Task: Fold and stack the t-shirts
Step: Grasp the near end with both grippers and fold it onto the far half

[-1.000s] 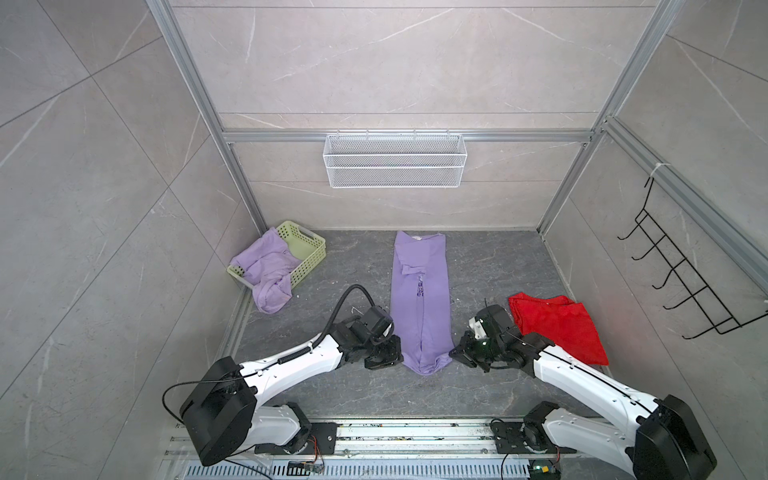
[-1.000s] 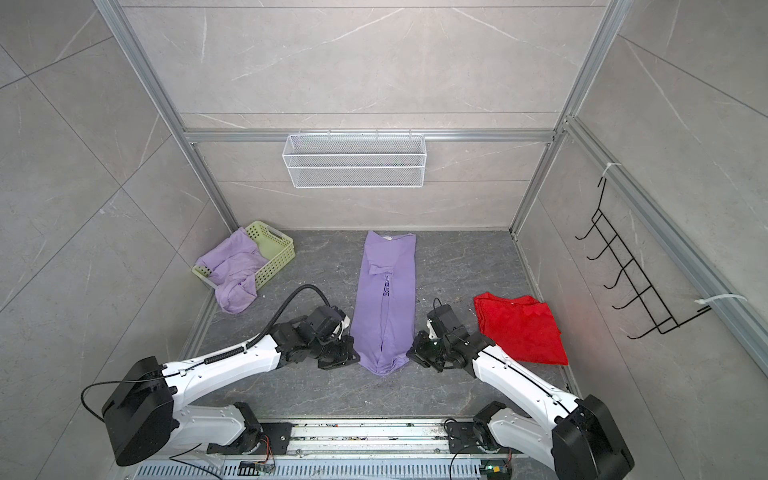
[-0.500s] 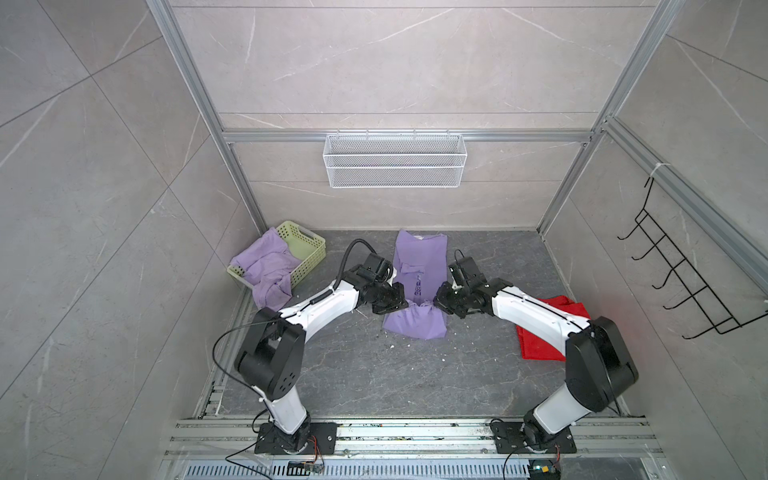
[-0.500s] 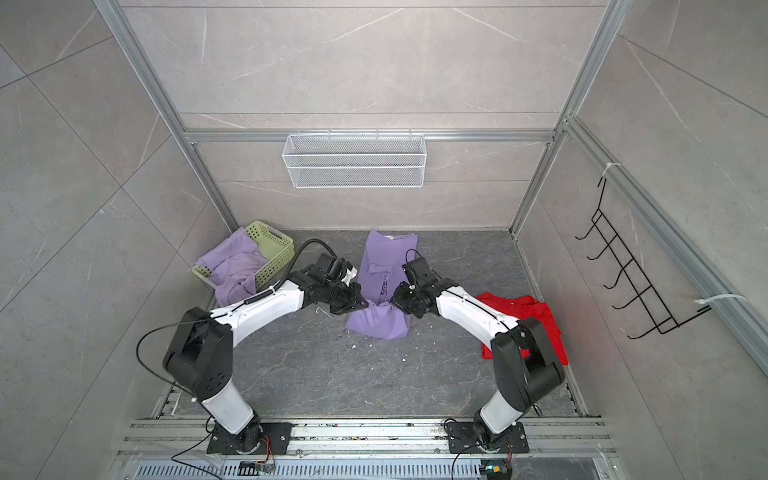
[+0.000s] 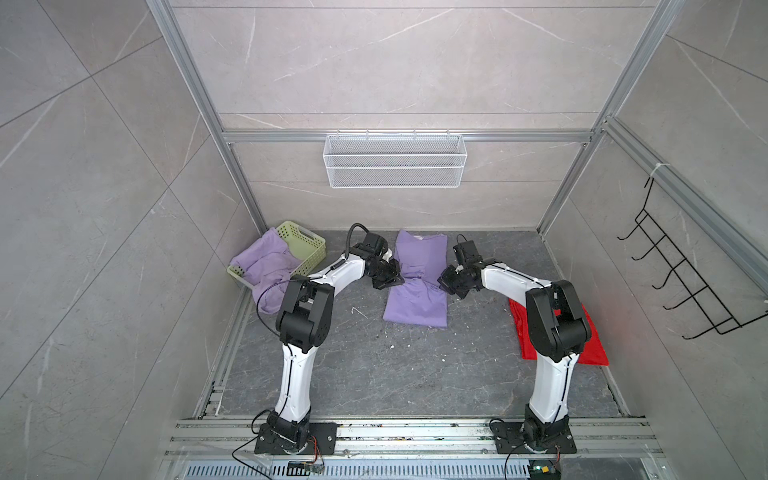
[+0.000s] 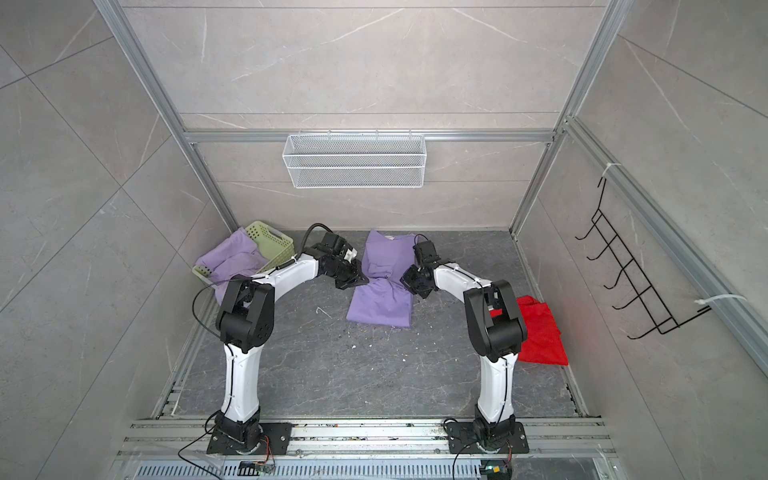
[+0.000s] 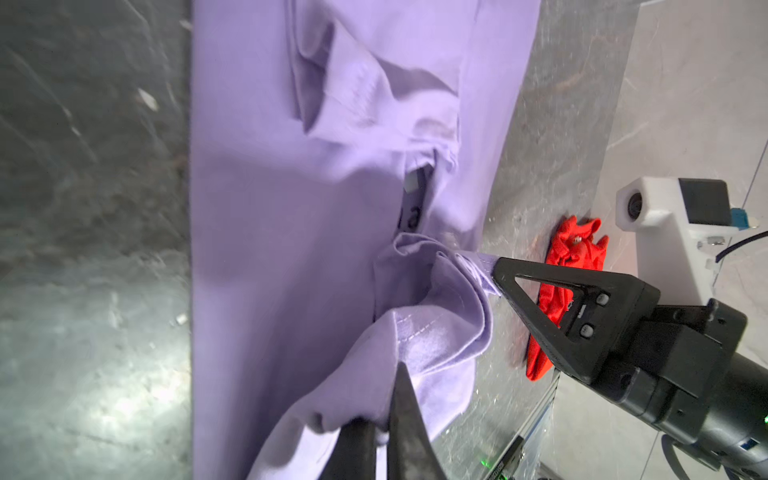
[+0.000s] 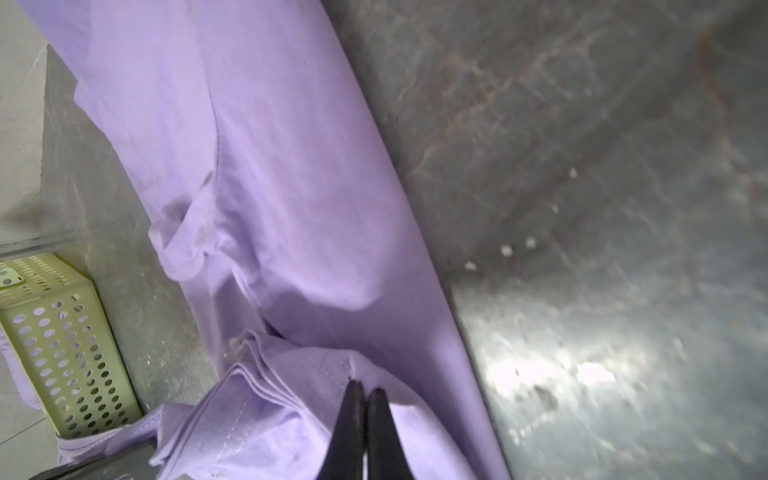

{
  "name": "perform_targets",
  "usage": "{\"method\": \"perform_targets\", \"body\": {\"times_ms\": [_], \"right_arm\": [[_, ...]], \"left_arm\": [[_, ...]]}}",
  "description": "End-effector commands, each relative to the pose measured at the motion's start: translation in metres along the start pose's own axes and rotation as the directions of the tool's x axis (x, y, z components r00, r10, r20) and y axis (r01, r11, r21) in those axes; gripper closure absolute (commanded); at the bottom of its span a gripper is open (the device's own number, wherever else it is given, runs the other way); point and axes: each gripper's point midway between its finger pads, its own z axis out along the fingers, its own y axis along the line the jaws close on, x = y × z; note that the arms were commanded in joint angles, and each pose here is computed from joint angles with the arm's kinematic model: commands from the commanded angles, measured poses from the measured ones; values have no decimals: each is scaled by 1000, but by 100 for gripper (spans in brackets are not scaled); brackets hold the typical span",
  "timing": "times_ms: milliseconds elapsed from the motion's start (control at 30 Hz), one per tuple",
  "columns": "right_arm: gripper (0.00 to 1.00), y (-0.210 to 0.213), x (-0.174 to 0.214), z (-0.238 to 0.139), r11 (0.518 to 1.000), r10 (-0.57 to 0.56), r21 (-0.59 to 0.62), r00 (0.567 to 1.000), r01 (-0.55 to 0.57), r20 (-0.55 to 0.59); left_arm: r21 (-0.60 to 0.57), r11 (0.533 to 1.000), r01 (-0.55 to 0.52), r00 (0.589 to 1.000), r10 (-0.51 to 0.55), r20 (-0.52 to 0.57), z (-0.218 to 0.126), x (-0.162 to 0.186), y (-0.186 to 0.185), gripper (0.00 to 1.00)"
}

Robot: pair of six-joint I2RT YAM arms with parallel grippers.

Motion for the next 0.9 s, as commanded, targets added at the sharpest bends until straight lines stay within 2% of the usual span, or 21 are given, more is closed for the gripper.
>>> {"method": "perform_targets", "body": {"times_ms": [0,100,167,300,433,500,567,800,867], "right_arm": [[99,9,-12,1,1000,-13,-23,1000,13,2],[99,8,-16,3,1000,-4,-22,1000,4,-2],[99,7,-17,3,1000,1,-23,1000,-1,-3],[98,7,-23,3,1000,8,-29,1000,-8,6],[96,8,-30,4,999,20,-32,1000,-19,14],[94,8,-32,3,999,26,-34,999,-25,20],[88,12,-36,0,999,22,-50,1000,-21,23],[80,7,-45,-19,999,41,-28,997,-39,67],[64,3,-42,-23,999,42,-21,997,-41,64]], "left_arm": [[23,1000,8,1000,-8,-13,-1,-8,1,100],[32,999,22,1000,-22,-16,1,-14,4,100],[38,999,12,1000,-11,-7,1,-18,1,92],[49,999,-4,1000,3,5,-2,-27,-3,86],[56,998,-26,1000,26,13,-8,-35,-8,72],[58,998,-39,999,38,27,-14,-39,-11,58],[44,998,-41,999,40,30,-20,-41,-9,48],[-4,999,-54,996,54,64,-52,-32,1,41],[-34,998,-61,996,63,59,-58,-20,7,39]]}}
